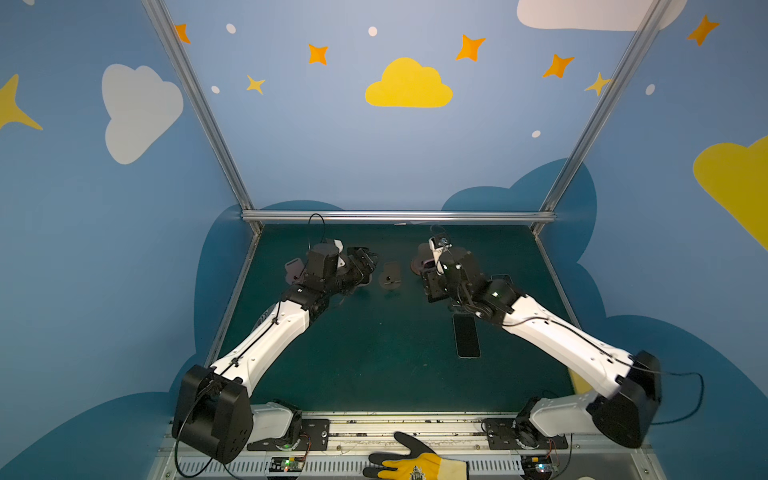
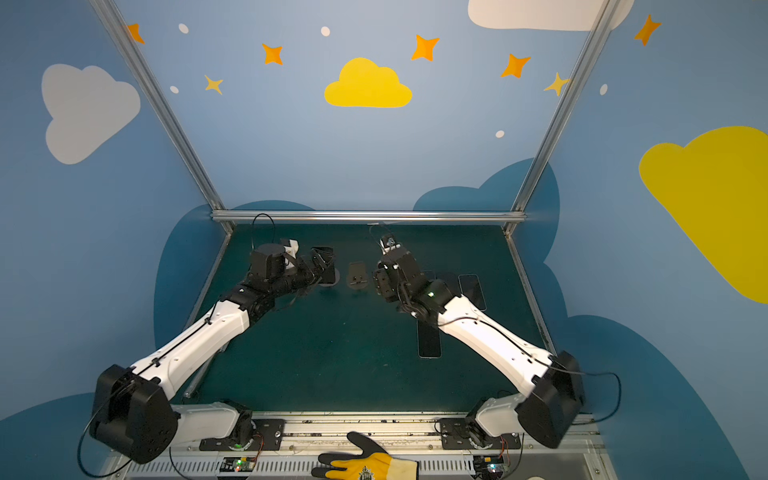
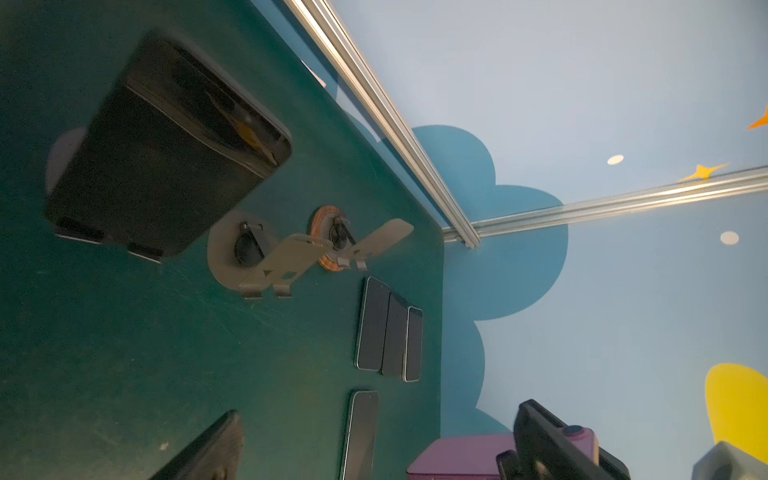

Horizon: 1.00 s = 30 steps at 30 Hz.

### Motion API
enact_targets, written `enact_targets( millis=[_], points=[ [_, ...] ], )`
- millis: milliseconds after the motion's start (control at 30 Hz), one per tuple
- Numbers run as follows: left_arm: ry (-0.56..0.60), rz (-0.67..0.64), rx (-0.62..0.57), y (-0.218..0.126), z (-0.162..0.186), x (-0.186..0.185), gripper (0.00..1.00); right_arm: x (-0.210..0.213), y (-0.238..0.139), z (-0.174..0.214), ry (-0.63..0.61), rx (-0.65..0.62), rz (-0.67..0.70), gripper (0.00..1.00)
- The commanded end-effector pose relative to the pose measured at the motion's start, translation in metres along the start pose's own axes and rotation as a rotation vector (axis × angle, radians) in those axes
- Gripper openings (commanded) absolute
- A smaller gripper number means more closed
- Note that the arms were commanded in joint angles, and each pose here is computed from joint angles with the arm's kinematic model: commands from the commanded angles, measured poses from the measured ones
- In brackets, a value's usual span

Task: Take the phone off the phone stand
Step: 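Carry the purple-edged phone toward the robot beside the flat phones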

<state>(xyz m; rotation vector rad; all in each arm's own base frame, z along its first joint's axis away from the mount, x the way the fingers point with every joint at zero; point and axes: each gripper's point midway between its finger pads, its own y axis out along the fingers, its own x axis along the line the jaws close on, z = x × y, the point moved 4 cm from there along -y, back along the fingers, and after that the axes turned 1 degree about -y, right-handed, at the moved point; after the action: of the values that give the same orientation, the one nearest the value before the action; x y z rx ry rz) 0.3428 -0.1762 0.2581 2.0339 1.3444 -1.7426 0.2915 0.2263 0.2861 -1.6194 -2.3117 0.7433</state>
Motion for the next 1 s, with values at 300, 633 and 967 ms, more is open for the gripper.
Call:
enact_targets(
  millis=[300, 633, 967],
  points=[
    [0.098, 0.086, 0.048, -0.006, 0.026, -0.038, 1.00, -0.106, -0.088, 0.099, 0.048, 0.088, 0.319, 0.62],
    [0.091, 0.062, 0.093, 0.006, 0.036, -0.031, 1.00, -0.129, -0.064, 0.144, 0.176, 0.239, 0.401, 0.61],
    [0.071, 0.060, 0.111, 0.010, 0.038, -0.029, 1.00, -0.138, -0.033, 0.159, 0.248, 0.315, 0.402, 0.60]
  ],
)
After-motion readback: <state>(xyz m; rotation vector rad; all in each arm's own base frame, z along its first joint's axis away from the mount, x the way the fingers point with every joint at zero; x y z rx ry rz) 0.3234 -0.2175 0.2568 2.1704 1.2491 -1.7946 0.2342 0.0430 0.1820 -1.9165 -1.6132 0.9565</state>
